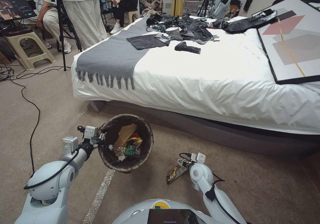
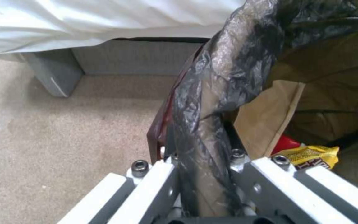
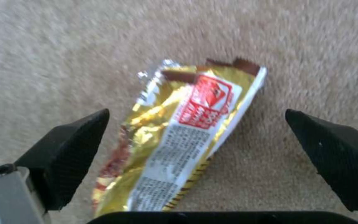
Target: Pick up the trash bin, then pick up the garbage from the floor and place it into the trash bin.
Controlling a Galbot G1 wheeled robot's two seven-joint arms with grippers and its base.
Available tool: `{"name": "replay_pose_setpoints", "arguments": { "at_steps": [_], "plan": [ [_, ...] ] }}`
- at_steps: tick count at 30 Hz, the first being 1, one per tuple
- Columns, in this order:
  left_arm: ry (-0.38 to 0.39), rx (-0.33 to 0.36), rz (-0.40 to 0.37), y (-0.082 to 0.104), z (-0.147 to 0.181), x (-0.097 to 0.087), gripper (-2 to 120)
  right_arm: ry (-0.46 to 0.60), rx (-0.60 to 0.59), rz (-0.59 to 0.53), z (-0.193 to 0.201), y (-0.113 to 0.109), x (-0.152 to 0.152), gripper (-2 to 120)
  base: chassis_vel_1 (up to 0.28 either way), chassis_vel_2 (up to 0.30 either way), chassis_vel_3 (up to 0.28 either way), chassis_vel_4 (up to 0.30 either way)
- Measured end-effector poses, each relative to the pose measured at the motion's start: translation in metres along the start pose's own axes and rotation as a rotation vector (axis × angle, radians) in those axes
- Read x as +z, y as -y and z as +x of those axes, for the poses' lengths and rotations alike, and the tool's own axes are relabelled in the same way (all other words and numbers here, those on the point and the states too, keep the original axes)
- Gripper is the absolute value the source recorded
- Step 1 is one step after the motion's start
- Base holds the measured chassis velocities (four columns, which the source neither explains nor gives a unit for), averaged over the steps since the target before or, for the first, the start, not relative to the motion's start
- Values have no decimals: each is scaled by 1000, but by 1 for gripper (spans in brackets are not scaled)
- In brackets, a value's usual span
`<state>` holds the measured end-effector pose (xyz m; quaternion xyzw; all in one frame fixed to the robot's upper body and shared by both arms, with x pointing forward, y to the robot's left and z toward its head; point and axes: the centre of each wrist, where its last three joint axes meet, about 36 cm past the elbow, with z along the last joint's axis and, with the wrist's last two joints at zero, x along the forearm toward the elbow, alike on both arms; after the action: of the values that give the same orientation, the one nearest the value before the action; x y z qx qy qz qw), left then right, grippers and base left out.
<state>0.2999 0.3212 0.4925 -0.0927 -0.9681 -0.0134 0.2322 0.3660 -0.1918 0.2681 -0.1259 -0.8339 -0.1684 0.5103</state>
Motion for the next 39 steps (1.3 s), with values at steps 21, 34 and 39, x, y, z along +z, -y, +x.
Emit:
{"name": "replay_pose_setpoints", "arguments": {
  "at_steps": [21, 34, 39],
  "plan": [
    [-2, 5, -3, 0, 0, 0, 0, -66, 23, -7, -25, 4, 12, 84, 0, 0, 0, 0],
    [2, 9, -10, -1, 0, -2, 0, -47, 16, 1, -15, 9, 12, 72, 0, 0, 0, 0],
    [-1, 7, -12, -2, 0, -1, 0, -48, 1, -2, -2, 7, 16, 52, 0, 0, 0, 0]
  ]
}}
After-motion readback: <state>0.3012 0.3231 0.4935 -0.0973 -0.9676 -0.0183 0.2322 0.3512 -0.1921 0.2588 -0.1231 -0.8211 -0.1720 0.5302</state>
